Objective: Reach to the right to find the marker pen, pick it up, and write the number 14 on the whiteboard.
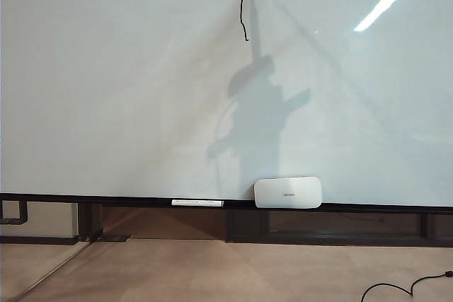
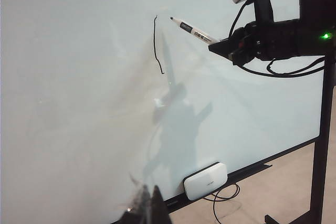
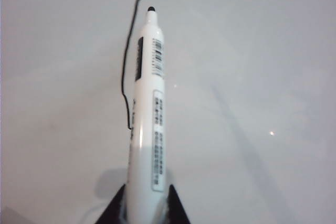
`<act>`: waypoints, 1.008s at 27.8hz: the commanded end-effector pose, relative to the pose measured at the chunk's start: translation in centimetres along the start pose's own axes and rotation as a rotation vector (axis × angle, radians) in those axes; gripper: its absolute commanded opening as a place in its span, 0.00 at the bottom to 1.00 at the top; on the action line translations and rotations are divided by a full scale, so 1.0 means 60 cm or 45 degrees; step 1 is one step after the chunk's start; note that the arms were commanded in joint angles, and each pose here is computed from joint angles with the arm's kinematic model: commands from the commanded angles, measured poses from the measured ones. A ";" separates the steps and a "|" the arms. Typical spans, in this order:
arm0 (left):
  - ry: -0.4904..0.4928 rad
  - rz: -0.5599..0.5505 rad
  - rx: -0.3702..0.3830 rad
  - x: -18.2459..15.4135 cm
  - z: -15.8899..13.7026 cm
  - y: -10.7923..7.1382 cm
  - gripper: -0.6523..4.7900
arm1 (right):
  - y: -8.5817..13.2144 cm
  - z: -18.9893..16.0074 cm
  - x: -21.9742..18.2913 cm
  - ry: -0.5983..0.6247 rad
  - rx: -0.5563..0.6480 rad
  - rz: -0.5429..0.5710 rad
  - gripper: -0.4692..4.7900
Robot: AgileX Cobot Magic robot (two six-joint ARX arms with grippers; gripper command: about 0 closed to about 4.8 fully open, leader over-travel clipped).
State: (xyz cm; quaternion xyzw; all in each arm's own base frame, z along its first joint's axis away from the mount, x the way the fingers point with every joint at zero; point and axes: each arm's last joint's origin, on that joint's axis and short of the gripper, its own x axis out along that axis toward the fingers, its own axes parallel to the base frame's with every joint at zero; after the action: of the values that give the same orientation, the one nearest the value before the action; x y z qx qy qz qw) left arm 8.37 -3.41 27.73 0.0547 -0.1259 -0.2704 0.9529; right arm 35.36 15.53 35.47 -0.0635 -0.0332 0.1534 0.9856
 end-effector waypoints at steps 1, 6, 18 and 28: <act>-0.016 -0.009 0.008 0.000 0.004 0.000 0.11 | -0.008 0.012 -0.002 -0.039 0.002 -0.051 0.09; -0.016 -0.009 0.009 0.000 0.004 0.000 0.11 | -0.022 0.010 -0.001 -0.037 0.001 -0.077 0.09; -0.015 -0.009 0.008 0.000 0.004 0.000 0.11 | -0.025 0.013 0.001 -0.073 0.004 -0.059 0.09; -0.015 -0.008 0.008 0.000 0.004 0.000 0.11 | -0.023 0.007 0.011 -0.075 0.004 -0.056 0.09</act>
State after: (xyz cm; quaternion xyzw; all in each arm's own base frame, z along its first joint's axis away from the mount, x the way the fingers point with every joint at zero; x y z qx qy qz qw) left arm 8.37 -3.41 27.70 0.0548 -0.1237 -0.2708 0.9531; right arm 36.47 14.50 35.34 -0.0626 -0.0423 0.1341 0.9881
